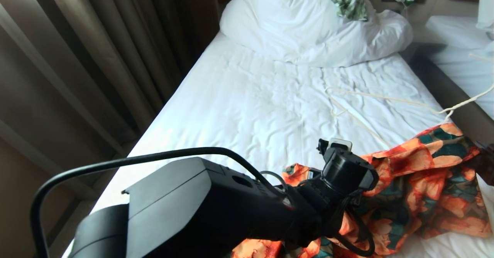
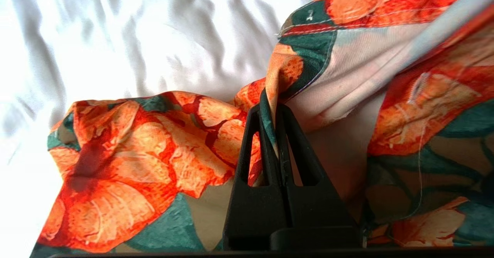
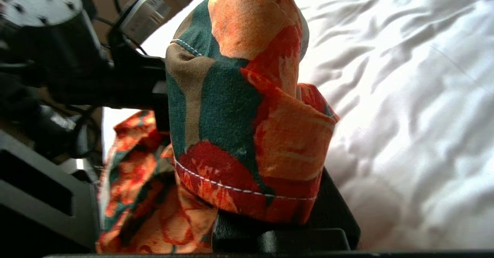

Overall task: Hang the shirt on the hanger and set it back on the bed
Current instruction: Hook the other side of the shirt onto the hanger

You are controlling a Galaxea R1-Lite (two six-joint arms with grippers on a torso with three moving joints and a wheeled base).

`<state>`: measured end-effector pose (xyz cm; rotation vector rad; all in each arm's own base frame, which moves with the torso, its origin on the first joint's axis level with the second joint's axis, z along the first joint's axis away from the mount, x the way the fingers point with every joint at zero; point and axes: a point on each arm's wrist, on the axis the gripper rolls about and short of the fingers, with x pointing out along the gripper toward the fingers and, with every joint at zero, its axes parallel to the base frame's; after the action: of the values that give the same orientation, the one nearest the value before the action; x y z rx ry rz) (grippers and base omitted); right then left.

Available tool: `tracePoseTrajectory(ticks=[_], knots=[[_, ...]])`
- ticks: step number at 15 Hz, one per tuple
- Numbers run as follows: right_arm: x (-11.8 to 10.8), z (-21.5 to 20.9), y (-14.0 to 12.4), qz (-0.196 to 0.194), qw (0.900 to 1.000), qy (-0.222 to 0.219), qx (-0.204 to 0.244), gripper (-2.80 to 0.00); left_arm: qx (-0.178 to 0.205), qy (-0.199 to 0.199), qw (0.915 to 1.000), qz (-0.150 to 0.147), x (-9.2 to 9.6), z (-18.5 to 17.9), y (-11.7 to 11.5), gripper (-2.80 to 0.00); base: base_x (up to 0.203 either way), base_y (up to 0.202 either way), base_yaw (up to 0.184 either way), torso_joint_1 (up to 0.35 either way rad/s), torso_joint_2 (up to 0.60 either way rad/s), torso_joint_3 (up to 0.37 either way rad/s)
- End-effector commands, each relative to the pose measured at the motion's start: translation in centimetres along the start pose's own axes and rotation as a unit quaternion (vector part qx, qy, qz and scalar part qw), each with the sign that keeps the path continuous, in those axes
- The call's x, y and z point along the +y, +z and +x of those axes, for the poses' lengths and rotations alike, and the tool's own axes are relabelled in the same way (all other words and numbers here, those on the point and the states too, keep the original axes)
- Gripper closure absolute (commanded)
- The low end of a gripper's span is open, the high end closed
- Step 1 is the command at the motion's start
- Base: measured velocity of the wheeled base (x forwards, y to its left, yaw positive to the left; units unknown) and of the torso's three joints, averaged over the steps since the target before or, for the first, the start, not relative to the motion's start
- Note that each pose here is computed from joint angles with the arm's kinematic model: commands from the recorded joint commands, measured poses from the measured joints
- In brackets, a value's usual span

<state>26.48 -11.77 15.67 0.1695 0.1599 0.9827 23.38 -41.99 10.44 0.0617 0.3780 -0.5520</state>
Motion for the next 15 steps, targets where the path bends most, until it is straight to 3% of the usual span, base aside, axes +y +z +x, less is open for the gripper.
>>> tracePoseTrajectory(ticks=[1,6,9,15], knots=[[0.3,-0.2,0.5,0.007,1.000,0.022,-0.011,0.00,-0.002,0.004,1.0000,-0.003,0.5,-0.6,0.4,0.00,0.000,0.000,0.000,0.000,0.00,0.000],[0.5,-0.2,1.0,0.044,0.999,0.026,-0.011,0.00,0.011,0.017,0.9998,0.000,1.4,-2.2,0.0,0.00,0.000,0.000,0.000,0.000,0.00,0.000],[0.4,0.1,0.9,0.063,0.997,0.031,-0.009,0.00,0.011,0.031,0.9994,-0.002,2.9,-2.9,0.7,0.00,0.000,0.000,0.000,0.000,0.00,0.000],[3.2,1.4,2.7,0.046,0.997,0.059,-0.003,0.00,0.001,0.056,0.9984,-0.010,5.6,-4.1,2.4,0.00,0.000,0.000,0.000,0.000,0.00,0.000]])
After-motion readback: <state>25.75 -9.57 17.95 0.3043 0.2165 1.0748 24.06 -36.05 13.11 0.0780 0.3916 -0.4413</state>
